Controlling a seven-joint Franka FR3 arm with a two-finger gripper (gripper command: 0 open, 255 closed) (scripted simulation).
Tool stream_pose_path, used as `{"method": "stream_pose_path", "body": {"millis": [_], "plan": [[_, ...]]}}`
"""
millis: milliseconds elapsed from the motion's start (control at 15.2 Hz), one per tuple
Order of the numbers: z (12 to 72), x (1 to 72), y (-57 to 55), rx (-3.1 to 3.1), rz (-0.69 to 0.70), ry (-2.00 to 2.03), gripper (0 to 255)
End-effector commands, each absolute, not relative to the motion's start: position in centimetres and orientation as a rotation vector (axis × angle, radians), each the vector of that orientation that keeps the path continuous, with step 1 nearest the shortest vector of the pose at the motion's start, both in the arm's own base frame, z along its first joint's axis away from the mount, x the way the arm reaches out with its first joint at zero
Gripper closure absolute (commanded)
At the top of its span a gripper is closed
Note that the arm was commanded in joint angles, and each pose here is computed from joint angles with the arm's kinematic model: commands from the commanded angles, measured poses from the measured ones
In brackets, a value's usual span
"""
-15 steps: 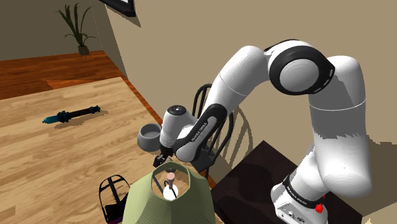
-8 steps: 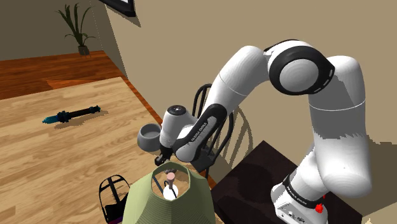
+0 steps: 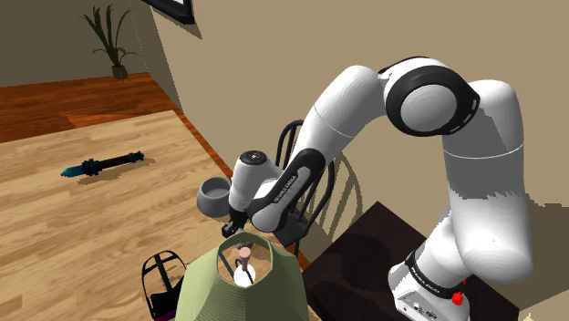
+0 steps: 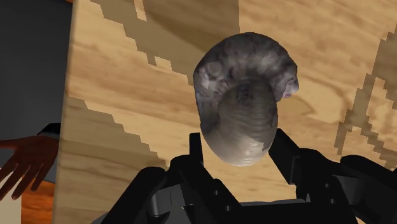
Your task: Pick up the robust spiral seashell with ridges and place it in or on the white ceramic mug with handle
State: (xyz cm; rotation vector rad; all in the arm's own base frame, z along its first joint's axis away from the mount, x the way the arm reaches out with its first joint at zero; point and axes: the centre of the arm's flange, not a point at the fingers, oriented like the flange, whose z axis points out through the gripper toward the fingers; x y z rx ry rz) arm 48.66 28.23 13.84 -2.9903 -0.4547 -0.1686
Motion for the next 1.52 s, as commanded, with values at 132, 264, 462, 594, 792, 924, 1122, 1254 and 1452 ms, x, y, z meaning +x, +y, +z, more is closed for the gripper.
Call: {"method": "stream_pose_path", "body": {"millis": [132,264,462,594,792,924,1122,1254,1452], "plan": [[15.3,48.6,28.2,-2.992,-0.163,-0.455,255],[16.3,48.6,28.2,-2.992,-0.163,-0.455,255],[17.9,48.6,28.2,-2.992,-0.163,-0.455,255],[19.0,48.6,28.2,-2.992,-0.163,-0.455,255],[20.6,48.6,28.2,-2.992,-0.163,-0.455,255],[21.6,48.6,28.2,-2.992,-0.163,-0.455,255],[23.2,48.6,28.2,-2.992,-0.163,-0.455,255],[24.3,48.6,28.2,-2.992,-0.163,-0.455,255],[24.2,48.6,28.2,-2.992,-0.163,-0.455,0]]}}
